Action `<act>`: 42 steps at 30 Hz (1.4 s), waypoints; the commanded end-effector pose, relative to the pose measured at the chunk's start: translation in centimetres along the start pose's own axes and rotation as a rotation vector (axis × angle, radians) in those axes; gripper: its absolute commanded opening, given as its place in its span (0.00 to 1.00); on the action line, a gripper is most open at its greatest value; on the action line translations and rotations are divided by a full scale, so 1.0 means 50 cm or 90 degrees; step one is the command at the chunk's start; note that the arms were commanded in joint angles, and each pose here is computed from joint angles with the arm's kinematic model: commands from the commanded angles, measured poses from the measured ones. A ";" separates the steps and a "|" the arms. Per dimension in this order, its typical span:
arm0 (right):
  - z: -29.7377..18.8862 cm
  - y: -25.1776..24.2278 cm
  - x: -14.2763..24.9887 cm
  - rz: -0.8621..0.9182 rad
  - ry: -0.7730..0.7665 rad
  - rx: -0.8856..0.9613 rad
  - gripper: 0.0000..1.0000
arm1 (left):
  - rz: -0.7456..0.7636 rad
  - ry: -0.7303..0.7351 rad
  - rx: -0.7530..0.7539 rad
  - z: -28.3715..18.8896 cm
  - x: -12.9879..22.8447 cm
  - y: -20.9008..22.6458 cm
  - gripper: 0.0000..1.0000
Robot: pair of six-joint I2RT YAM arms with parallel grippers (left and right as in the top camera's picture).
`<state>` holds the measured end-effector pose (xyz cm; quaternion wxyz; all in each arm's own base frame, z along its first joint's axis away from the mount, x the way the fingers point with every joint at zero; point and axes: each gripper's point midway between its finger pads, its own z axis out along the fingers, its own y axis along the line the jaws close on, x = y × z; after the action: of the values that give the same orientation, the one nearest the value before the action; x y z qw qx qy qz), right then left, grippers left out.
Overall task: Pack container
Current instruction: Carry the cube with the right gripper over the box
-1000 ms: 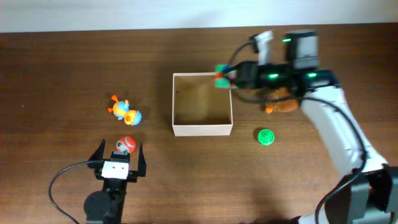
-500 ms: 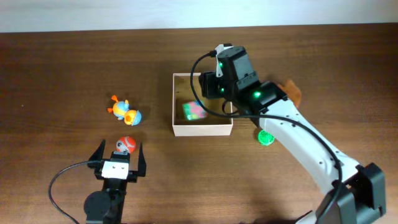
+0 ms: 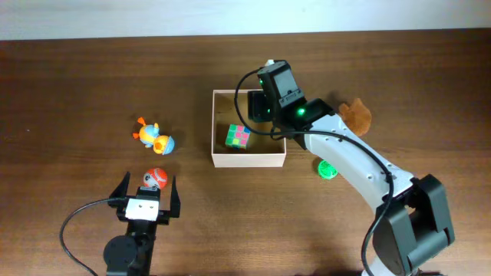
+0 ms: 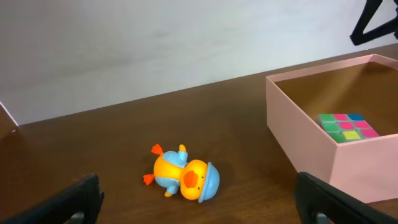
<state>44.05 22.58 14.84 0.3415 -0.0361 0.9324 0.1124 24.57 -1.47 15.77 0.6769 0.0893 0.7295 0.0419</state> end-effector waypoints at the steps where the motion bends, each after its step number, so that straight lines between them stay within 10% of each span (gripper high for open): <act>1: -0.013 0.053 0.002 -0.011 0.005 -0.051 0.72 | 0.008 -0.001 0.002 0.000 0.002 -0.001 0.99; 27: 0.035 0.115 0.120 -0.088 0.092 -0.041 0.71 | 0.008 -0.001 0.002 0.000 0.002 -0.001 0.99; 42: 0.079 0.073 0.148 0.086 0.111 0.035 0.72 | 0.008 -0.001 0.002 0.000 0.002 -0.001 0.99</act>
<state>39.66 27.17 7.98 0.2479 -0.0139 0.9631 0.1041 24.57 -1.48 15.77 0.6769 0.0894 0.7295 0.0418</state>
